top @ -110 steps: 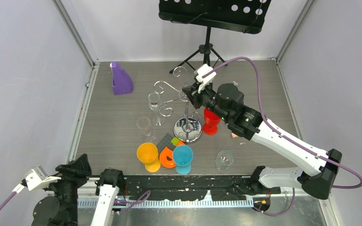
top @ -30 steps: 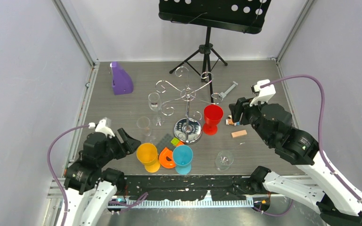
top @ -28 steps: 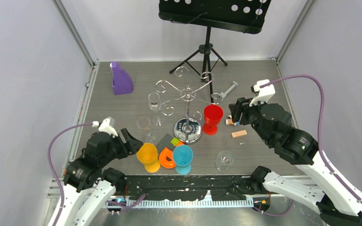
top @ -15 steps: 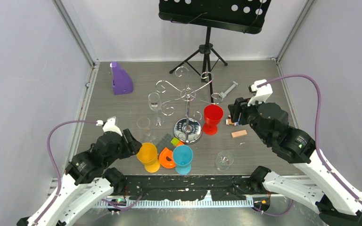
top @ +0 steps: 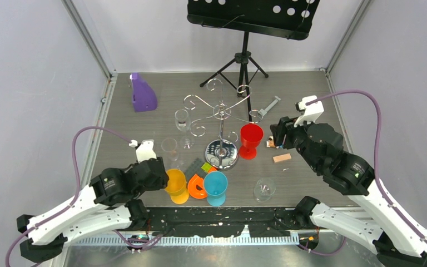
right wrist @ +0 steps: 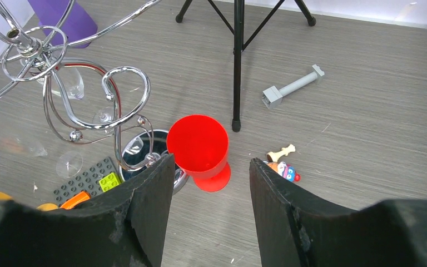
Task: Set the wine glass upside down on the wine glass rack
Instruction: Pick up the wine glass at the center of the board.
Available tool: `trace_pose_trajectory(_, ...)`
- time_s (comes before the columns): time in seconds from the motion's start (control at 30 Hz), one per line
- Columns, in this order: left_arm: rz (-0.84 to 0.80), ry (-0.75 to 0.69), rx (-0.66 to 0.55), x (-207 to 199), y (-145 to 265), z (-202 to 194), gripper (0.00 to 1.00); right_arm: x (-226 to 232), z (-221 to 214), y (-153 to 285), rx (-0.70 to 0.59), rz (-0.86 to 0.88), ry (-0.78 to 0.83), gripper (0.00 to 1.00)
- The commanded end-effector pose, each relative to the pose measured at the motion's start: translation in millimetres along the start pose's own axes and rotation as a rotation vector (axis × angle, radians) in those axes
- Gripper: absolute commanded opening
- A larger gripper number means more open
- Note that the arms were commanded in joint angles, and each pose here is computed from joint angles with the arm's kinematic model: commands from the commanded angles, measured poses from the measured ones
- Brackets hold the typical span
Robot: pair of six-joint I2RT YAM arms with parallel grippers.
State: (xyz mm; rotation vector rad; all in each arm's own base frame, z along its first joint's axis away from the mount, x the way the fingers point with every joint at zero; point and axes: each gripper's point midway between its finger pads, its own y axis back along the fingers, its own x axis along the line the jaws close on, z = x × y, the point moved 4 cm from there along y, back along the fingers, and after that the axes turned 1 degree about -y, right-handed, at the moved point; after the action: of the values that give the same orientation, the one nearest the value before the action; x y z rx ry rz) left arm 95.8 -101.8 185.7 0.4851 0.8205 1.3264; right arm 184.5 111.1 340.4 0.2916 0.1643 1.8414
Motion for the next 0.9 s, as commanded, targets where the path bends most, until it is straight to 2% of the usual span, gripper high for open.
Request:
trace_pose_trajectory(0.0, 0.073, 0.003, -0.033, 0, 5, 10, 0.38, -2, 4, 5, -0.035, 0.01, -0.007, 0.58)
trace_pose_trajectory(0.23, 0.128, -0.044, -0.007, -3, 6, 3, 0.31, -4, 4, 7, -0.034, 0.015, 0.013, 0.58)
trace_pose_trajectory(0.47, 0.107, -0.016, -0.033, 6, 15, 5, 0.17, -2, 11, 10, -0.035, 0.028, 0.008, 0.58)
trace_pose_trajectory(0.73, 0.078, -0.017, -0.007, 11, 17, -2, 0.01, -2, 11, 12, -0.035, 0.033, 0.01, 0.58)
trace_pose_trajectory(0.87, 0.042, -0.029, -0.002, 6, 20, -1, 0.0, 0, 13, 12, -0.028, 0.04, 0.016, 0.58)
